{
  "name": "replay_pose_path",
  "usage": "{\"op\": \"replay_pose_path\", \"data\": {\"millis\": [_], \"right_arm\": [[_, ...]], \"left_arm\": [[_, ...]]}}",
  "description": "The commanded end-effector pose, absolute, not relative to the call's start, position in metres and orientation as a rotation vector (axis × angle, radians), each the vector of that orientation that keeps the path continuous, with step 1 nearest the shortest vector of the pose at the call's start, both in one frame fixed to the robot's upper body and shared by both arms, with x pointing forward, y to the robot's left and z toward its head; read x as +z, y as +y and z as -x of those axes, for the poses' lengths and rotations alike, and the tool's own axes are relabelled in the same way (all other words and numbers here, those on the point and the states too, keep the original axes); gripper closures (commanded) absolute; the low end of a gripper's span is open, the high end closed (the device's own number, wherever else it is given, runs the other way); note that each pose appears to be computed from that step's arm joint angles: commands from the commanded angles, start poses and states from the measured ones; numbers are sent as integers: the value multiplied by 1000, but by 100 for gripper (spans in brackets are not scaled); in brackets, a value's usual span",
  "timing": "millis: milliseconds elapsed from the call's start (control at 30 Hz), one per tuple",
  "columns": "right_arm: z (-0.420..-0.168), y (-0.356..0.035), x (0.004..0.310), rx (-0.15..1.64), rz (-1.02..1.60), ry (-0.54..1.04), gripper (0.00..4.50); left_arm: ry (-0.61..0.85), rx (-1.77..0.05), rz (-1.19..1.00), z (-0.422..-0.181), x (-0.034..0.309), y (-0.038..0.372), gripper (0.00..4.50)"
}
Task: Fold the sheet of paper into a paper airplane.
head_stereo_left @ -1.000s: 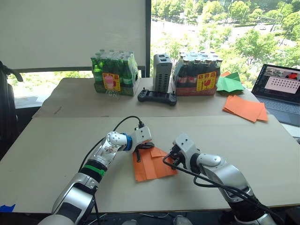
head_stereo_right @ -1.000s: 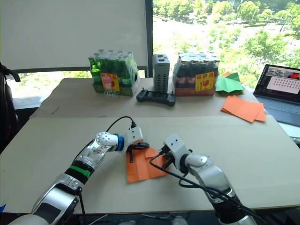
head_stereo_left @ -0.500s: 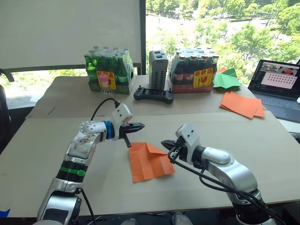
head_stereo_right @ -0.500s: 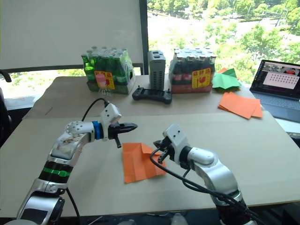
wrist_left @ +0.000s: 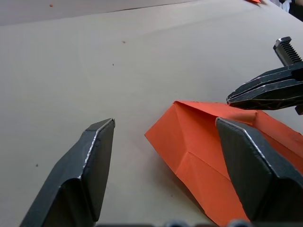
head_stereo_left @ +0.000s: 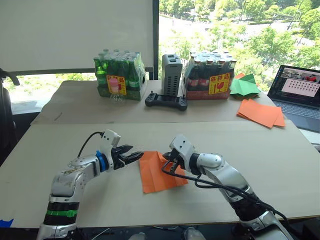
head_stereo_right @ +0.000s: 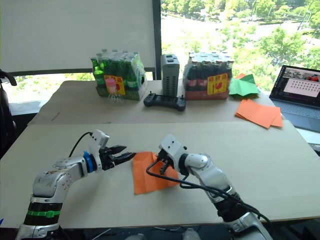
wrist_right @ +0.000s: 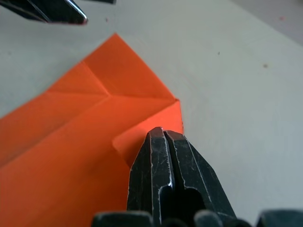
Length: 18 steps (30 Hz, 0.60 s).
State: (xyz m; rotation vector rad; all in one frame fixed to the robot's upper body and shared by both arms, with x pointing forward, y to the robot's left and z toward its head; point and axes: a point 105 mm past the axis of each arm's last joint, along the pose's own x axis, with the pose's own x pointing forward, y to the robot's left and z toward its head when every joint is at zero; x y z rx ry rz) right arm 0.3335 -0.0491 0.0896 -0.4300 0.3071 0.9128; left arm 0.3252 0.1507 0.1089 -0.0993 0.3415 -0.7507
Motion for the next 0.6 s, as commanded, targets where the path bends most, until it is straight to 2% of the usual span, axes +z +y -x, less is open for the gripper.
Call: {"op": "replay_pose_path", "data": {"millis": [33, 200, 333, 433, 600], "right_arm": [[-333, -48, 92, 929, 423, 313, 450], [-328, -46, 89, 947, 430, 325, 450], [-327, -45, 89, 944, 427, 324, 450], [-327, -45, 89, 933, 421, 329, 450], [-326, -45, 89, 925, 410, 334, 450]], "left_arm": [[366, -734, 141, -326, 103, 144, 93], [400, -718, 201, -329, 92, 135, 93], [372, -721, 239, -334, 99, 127, 93], [357, -755, 218, -331, 102, 124, 176], [379, -763, 133, -330, 98, 125, 349]]}}
